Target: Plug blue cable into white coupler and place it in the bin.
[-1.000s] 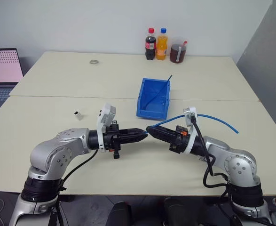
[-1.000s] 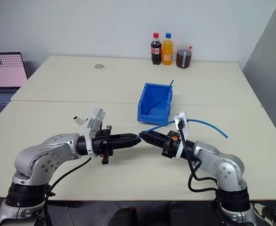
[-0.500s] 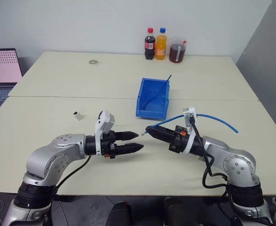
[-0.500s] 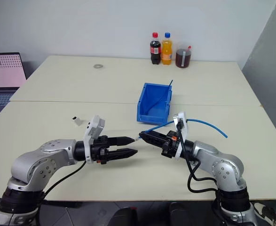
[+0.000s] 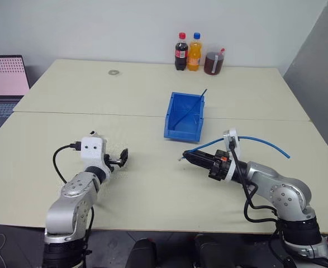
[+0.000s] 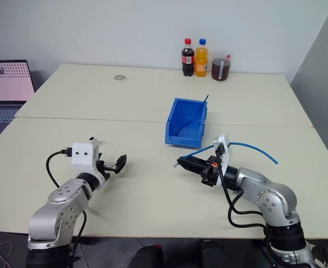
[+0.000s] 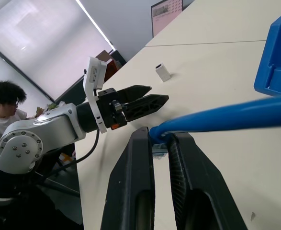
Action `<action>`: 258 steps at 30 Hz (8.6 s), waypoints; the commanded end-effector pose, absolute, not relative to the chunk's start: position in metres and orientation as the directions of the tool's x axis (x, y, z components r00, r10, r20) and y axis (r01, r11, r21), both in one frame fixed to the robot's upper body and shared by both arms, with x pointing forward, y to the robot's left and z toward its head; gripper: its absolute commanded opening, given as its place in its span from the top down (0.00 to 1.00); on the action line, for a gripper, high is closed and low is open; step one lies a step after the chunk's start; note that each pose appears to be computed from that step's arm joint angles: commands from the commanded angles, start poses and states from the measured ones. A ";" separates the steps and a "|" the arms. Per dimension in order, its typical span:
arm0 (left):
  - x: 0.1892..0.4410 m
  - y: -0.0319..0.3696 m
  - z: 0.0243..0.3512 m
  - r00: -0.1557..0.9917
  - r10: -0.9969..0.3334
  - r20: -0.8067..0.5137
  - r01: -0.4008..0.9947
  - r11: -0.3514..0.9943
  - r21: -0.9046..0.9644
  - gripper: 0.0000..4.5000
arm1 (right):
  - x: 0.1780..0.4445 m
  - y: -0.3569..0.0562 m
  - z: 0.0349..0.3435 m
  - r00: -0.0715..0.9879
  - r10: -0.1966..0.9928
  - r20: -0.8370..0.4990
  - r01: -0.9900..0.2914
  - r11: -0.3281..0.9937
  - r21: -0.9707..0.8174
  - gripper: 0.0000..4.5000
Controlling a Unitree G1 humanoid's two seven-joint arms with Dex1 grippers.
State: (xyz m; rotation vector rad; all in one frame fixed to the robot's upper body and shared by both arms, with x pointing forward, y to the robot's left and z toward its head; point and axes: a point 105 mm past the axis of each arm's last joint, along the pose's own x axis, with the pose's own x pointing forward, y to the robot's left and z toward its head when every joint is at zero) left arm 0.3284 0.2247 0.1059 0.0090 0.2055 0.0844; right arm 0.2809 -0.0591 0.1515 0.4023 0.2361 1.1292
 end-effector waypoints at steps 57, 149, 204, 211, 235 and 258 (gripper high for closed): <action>0.401 0.263 0.114 0.763 0.604 -0.229 -0.630 0.774 -0.057 0.83 | 0.281 -0.065 0.164 0.432 0.901 0.044 -0.844 0.386 0.371 0.97; 0.289 0.127 0.073 -0.001 -0.691 -0.723 0.984 -0.128 0.121 0.83 | 0.270 0.016 0.111 0.251 0.906 -0.340 -0.954 0.173 -0.245 0.97; 0.281 0.115 0.065 0.017 -0.730 -0.683 0.988 -0.091 0.122 0.83 | 0.242 0.038 0.027 -0.048 0.777 -0.627 -0.999 -0.041 0.025 0.97; 0.281 0.115 0.064 0.019 -0.734 -0.679 0.988 -0.089 0.123 0.83 | 0.243 0.044 0.024 -0.059 0.775 -0.629 -0.997 -0.013 0.078 0.97; 0.278 0.120 0.060 0.046 -0.742 -0.668 0.989 -0.059 0.134 0.83 | 0.232 0.028 -0.017 -0.112 0.675 -0.729 -0.990 -0.009 0.144 0.97; 0.278 0.142 0.067 0.152 -0.788 -0.596 0.985 0.076 0.152 0.83 | 0.271 0.022 0.049 0.142 0.826 -0.546 -0.987 0.162 -0.011 0.97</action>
